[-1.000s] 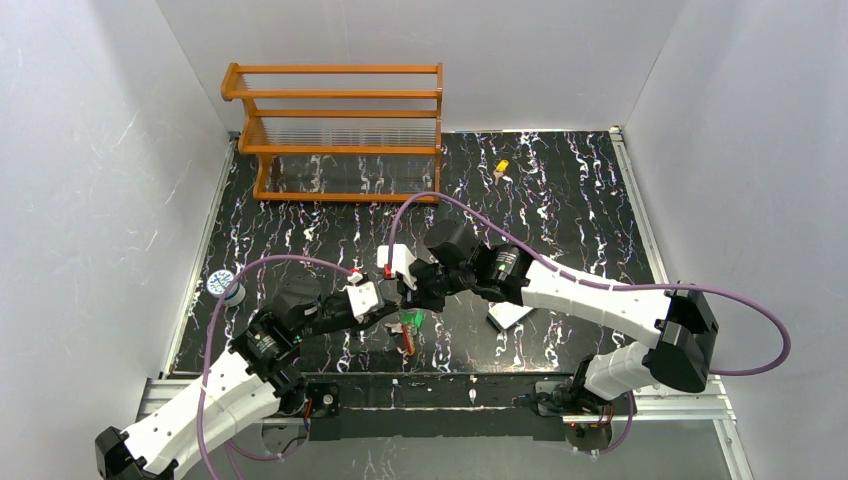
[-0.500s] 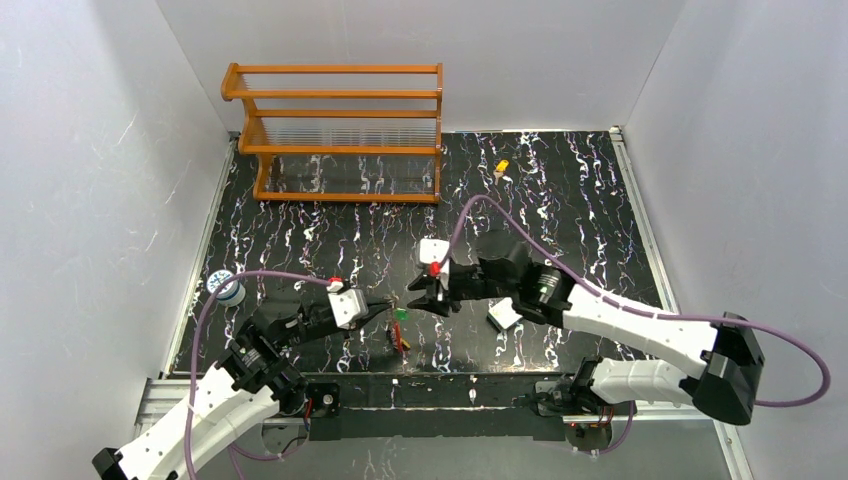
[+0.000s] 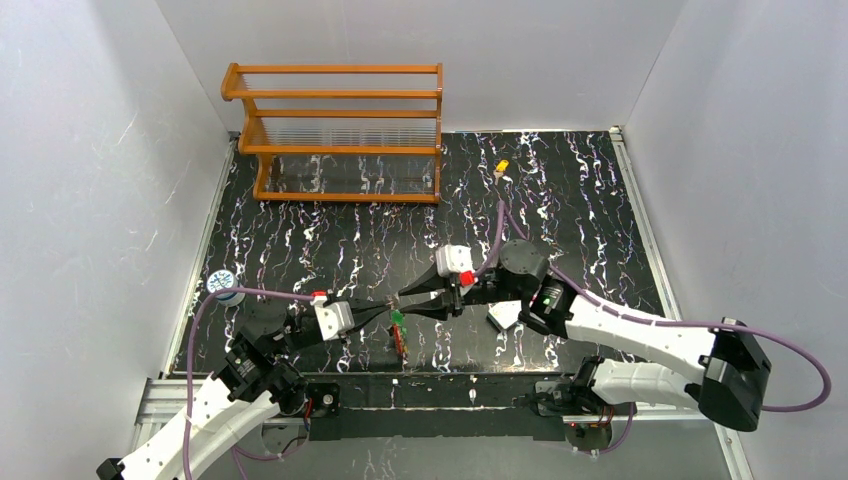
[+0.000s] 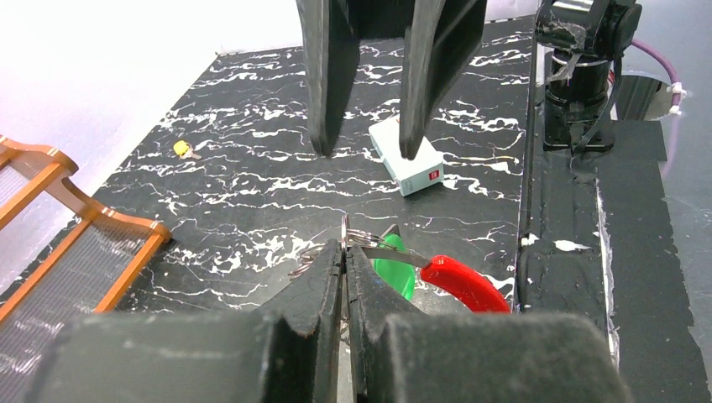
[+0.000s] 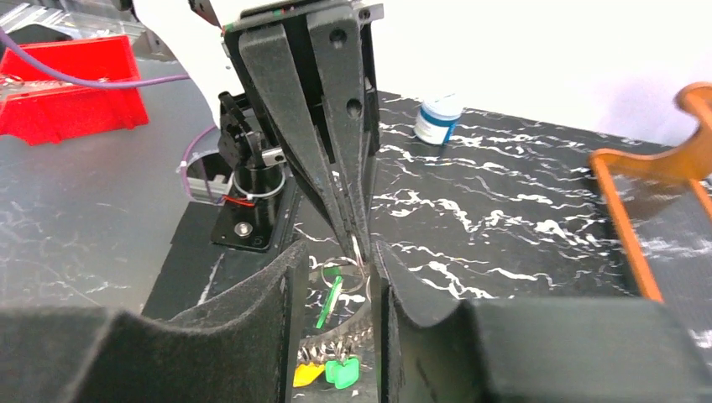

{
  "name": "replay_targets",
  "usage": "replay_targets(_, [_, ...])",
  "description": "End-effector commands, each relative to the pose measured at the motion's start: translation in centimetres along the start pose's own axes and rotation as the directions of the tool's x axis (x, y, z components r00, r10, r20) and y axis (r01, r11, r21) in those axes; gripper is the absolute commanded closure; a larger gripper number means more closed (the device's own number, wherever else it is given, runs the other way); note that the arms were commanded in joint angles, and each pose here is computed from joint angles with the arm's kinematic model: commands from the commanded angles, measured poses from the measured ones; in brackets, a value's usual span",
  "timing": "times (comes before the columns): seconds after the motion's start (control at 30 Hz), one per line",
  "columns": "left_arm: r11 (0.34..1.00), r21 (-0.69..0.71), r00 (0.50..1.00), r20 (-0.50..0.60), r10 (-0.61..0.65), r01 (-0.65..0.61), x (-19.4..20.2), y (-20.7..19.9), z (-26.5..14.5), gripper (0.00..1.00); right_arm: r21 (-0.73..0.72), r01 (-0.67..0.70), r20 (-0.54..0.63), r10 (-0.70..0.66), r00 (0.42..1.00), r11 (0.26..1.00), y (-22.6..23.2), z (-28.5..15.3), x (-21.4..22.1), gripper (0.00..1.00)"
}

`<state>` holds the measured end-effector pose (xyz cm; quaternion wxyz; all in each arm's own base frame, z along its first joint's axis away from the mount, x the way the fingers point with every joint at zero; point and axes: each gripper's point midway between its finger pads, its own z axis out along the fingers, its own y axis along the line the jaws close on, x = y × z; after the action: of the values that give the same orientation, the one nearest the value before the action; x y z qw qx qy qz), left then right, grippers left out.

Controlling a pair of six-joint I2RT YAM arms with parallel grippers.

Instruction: Put the keys on the keyring

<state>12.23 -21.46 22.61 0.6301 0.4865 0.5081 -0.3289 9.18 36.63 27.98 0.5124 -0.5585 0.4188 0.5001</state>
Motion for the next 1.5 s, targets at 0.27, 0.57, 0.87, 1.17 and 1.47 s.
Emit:
replay_targets(0.27, [0.999,0.025,0.997,0.067,0.028,-0.029,-1.8,-0.2,0.3,1.0,-0.003,-0.03,0.039,0.03,0.999,1.0,-1.1,1.7,-0.3,0.63])
replay_targets(0.57, [0.999,0.046,0.998,0.066,0.022,-0.025,-1.7,-0.4,0.5,1.0,0.006,-0.064,0.016,0.064,0.998,0.998,-1.5,2.2,0.5,0.74])
replay_targets(0.87, [0.999,0.045,0.998,0.064,0.021,-0.024,-1.7,-0.4,0.5,1.0,0.02,-0.074,-0.046,0.075,0.996,0.997,-1.8,2.2,1.8,0.99])
replay_targets(1.17, [0.999,0.042,1.0,-0.024,-0.02,0.021,0.0,-0.1,1.1,0.73,0.109,-0.039,-0.255,0.066,0.965,0.993,-3.4,0.6,3.9,0.99])
replay_targets(1.47, [0.999,0.024,0.995,-0.087,-0.04,0.042,1.2,0.3,1.2,0.72,0.09,-0.09,-0.482,0.123,0.868,0.992,-3.0,-0.7,7.0,0.99])
